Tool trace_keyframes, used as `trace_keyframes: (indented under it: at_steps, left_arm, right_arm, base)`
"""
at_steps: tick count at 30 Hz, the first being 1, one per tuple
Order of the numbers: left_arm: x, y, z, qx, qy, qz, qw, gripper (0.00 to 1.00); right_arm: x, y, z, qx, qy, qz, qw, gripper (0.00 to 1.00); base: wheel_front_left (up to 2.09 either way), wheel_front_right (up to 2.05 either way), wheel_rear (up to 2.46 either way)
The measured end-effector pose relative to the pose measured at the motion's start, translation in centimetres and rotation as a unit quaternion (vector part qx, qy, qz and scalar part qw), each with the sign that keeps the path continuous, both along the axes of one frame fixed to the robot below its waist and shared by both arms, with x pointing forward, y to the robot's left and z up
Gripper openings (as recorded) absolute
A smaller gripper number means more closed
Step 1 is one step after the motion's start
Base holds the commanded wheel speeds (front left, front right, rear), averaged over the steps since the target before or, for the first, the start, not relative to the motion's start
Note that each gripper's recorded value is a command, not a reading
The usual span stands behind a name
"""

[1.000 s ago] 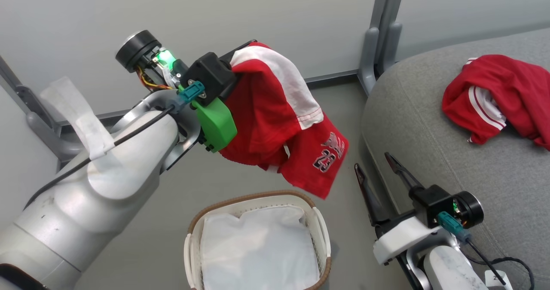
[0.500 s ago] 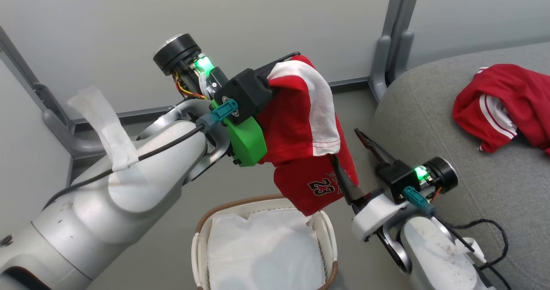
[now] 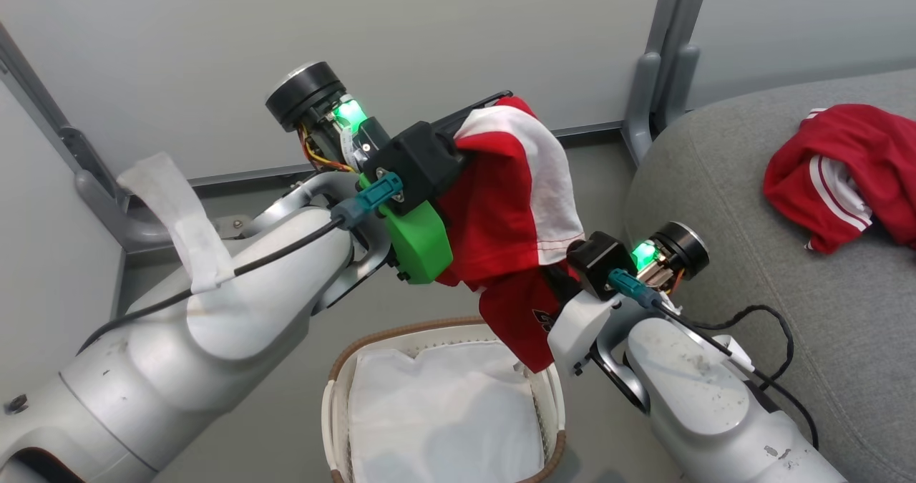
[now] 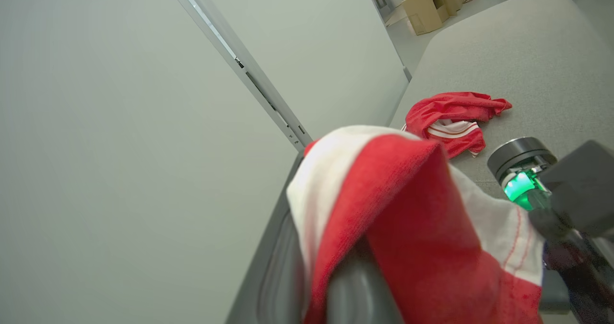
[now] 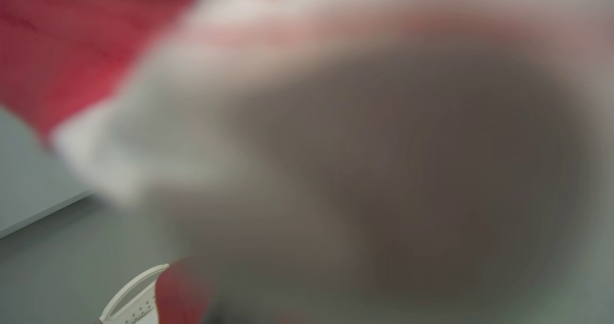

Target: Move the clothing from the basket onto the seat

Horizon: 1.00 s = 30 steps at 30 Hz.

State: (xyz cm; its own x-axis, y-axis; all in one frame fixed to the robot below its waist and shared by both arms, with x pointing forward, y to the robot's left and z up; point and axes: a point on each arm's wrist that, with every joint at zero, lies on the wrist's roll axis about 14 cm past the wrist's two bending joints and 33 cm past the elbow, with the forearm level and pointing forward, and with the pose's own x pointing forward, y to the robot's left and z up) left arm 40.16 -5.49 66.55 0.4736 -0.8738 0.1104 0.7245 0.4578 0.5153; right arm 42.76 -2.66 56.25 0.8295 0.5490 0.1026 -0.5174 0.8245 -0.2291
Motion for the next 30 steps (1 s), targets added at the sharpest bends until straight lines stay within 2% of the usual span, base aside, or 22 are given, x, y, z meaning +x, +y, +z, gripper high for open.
trace_keyframes:
  at_steps: [5, 6, 8, 9, 19, 30]
  left_arm:
    - [1.2, 1.6, -1.6, -0.01, 0.028, 0.029, 0.999, 0.0]
    - [1.5, 1.9, -1.9, -0.013, 0.034, 0.037, 0.999, 0.1]
    - [2.1, 2.9, -2.9, -0.022, 0.053, 0.053, 0.997, 0.78]
    - [2.4, 3.3, -3.4, -0.025, 0.061, 0.06, 0.996, 1.0]
    - [3.1, 6.2, -9.3, -0.067, 0.148, 0.121, 0.979, 1.0]
    - [0.4, 6.2, -14.5, -0.12, 0.24, 0.149, 0.952, 1.0]
  right_arm:
    - [0.2, 0.0, -0.2, 0.003, 0.005, 0.0, 1.0, 0.0]
    - [0.2, -0.1, -0.2, 0.005, 0.005, -0.001, 1.0, 0.0]
    - [0.4, -0.5, 0.2, 0.01, 0.0, -0.006, 1.0, 0.0]
    - [0.5, -0.7, 0.4, 0.013, -0.002, -0.01, 1.0, 0.0]
    - [1.5, -3.6, 1.4, 0.04, -0.015, -0.054, 0.998, 0.0]
    - [2.3, -7.6, 1.6, 0.052, -0.025, -0.115, 0.992, 0.0]
  base:
    - [0.0, 0.0, 0.0]
    - [0.0, 0.0, 0.0]
    - [0.0, 0.0, 0.0]
    - [0.0, 0.0, 0.0]
    - [0.0, 0.0, 0.0]
    - [0.0, 0.0, 0.0]
